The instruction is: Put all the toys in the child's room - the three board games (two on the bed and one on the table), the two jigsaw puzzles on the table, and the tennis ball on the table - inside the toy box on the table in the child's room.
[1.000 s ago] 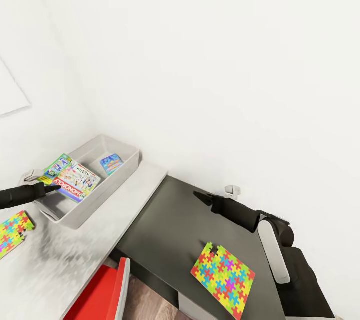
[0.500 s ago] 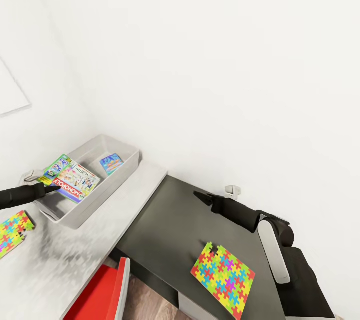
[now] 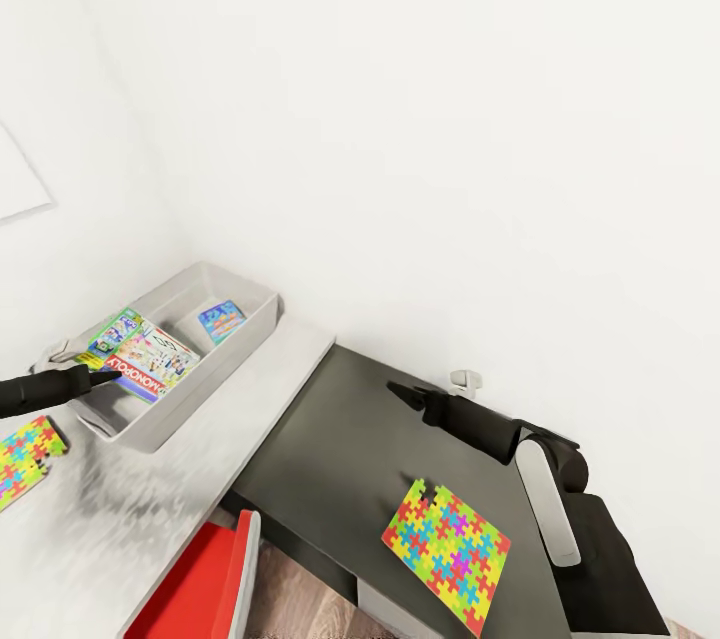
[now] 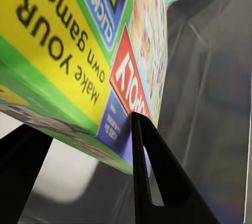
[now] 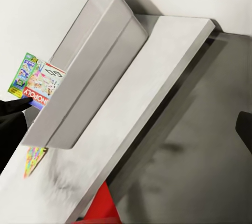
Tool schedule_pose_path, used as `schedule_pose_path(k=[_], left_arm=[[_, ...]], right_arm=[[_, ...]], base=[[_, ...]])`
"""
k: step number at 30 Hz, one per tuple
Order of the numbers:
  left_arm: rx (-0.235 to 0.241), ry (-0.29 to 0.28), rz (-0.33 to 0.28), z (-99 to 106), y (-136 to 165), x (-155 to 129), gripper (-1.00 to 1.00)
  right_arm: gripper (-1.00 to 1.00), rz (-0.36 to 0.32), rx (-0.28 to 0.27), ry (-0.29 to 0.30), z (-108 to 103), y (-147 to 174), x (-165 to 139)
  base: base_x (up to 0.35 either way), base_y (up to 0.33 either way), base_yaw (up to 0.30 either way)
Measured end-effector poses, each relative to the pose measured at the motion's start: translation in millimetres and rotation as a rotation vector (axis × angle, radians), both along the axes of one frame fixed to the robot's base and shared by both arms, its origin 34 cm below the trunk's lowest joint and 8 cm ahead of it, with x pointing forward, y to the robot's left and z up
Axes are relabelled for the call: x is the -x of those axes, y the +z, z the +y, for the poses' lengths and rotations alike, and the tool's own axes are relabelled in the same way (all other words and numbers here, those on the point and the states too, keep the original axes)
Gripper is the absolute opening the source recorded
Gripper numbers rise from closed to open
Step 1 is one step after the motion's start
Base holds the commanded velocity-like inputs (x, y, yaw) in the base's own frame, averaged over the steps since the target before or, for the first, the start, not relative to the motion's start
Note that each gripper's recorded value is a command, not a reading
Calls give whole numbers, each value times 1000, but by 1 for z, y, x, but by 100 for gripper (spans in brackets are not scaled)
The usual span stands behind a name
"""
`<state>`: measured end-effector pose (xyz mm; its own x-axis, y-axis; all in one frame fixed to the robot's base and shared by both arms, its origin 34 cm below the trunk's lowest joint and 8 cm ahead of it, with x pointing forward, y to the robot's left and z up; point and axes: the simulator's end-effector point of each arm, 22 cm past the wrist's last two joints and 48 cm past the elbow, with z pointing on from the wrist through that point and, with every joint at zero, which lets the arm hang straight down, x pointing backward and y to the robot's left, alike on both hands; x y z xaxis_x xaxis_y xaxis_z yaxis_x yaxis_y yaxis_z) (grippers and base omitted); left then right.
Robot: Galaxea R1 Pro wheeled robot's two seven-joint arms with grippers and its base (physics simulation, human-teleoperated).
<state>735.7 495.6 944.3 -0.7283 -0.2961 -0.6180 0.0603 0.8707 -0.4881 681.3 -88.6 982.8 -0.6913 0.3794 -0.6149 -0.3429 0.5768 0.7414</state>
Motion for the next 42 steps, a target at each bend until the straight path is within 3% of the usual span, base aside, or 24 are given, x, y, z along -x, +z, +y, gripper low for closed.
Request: schedule_pose_path(k=[25,26,42], left_arm=[[-1,-2,13,0,-9,0,-100],[-1,-2,13,0,-9,0,100],[-1,-8,2,-1,-5,-1,100]], right_arm=[[100,14,-1,0,0,-8,0],[100,14,-1,0,0,-8,0],[100,12,-3,0,-1,-8,0]], base=[[0,0,0],[0,0,0],[0,0,0]])
